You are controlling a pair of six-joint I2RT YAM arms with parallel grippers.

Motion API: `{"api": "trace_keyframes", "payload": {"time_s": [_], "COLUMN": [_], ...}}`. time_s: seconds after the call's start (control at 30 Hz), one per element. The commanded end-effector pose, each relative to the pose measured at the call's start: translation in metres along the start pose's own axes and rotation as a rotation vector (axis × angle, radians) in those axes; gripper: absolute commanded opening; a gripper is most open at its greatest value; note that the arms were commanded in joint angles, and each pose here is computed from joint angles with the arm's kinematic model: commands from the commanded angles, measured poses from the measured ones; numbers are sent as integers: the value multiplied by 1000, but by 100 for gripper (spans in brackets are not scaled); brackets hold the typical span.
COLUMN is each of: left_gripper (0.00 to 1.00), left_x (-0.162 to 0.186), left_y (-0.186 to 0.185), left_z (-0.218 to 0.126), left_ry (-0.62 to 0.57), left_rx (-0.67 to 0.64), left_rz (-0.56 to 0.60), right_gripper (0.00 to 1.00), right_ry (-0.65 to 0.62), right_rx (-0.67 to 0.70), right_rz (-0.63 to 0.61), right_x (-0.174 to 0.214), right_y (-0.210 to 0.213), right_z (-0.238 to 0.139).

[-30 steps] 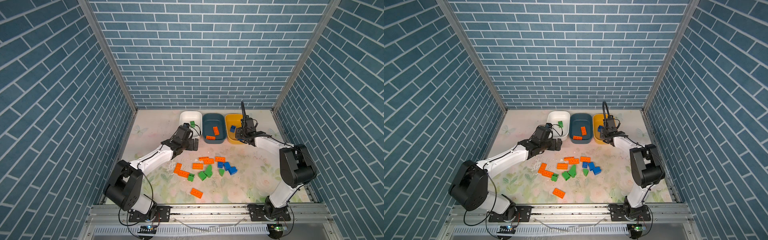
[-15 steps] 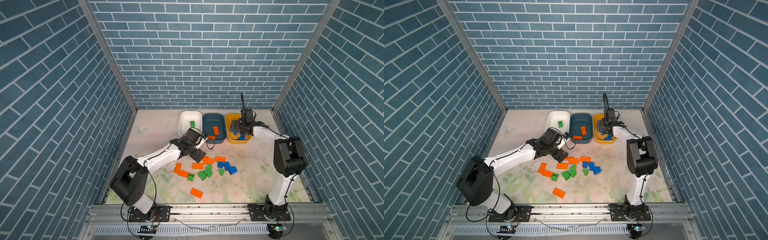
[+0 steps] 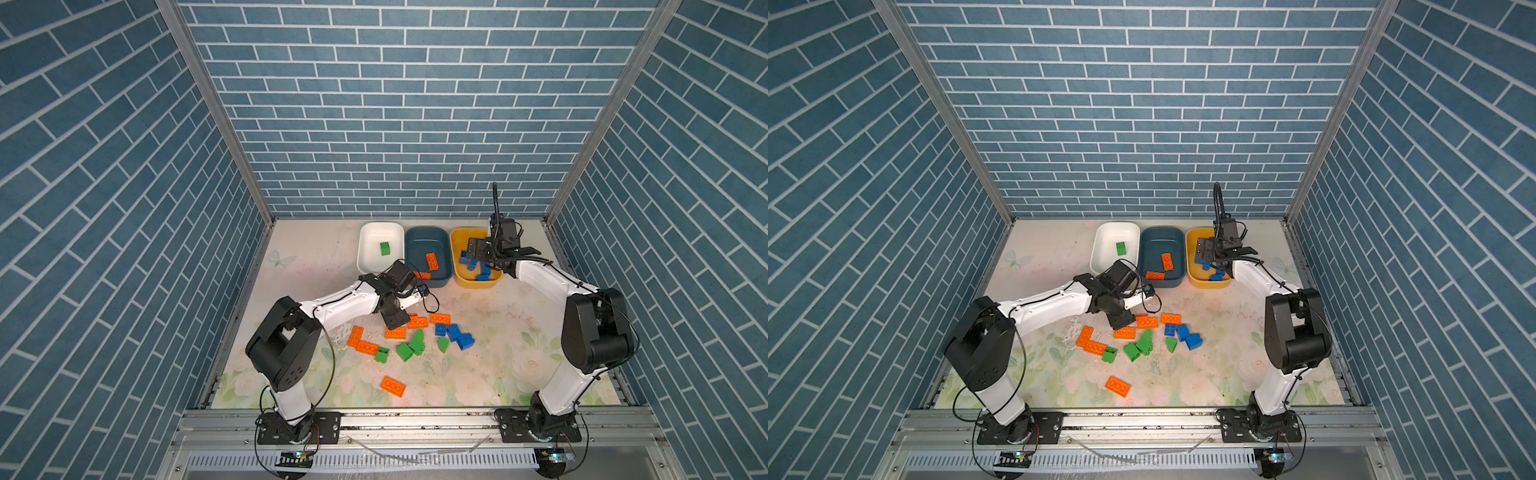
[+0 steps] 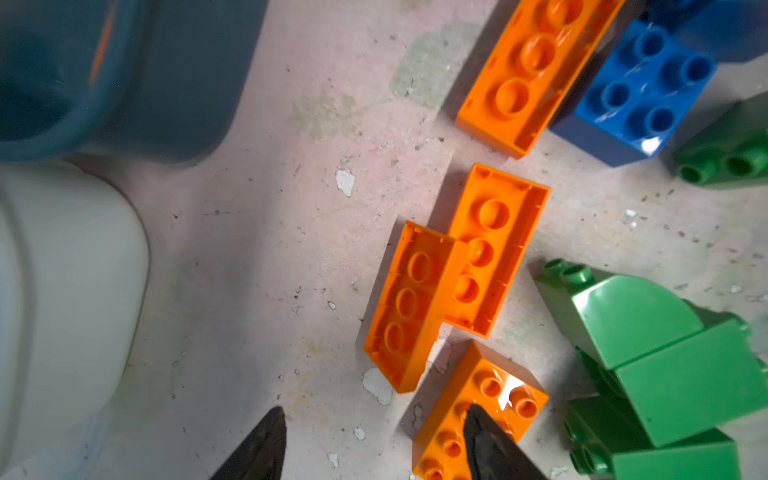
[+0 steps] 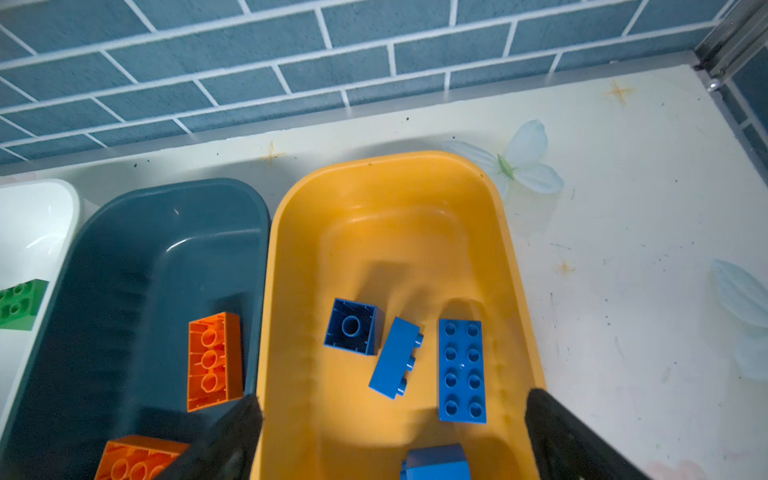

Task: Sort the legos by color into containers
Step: 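Lower the left gripper onto an orange 2x4 brick and grasp it, then drop the orange brick into the teal tub while the right moves to the pile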

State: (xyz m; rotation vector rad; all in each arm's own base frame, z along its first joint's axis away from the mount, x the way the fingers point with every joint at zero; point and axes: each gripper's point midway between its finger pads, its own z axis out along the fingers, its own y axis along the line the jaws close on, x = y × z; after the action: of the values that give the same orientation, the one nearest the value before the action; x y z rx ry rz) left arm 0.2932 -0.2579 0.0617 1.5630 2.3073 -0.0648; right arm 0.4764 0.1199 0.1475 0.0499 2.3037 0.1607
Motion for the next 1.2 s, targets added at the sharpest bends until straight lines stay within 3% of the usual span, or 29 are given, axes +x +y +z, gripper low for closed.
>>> {"api": "trace_keyframes", "payload": {"time_s": [0.0,0.43,0.63,0.83,1.03,1.17], "left_gripper": [69,55,37,12,2,0], "left_x": [2,-3,-1,-4,-19,-40], "left_y": [-5,-7,-9,-9,2,22], "left_z": [2,32,41,40,24,-2], "left_ry": [39,48,49,42,-62,-199], "left_rx": [24,22,32,40,34,3], "left_rz": [59,95,95,83,-1,-100], "right_gripper": [99,99,99,99,99,99], "right_ry": [-22,-27,-53,-114,-136,-109], "right_rx": [4,10,-41,-143,-279,-373], "right_rz": [36,50,51,2,-137,-226], "right_x": [3,13,10,7,20,37], "right_y": [-3,-7,1,15,35,48], "right_z": [-8,-10,-12,-24,-37,-46]}}
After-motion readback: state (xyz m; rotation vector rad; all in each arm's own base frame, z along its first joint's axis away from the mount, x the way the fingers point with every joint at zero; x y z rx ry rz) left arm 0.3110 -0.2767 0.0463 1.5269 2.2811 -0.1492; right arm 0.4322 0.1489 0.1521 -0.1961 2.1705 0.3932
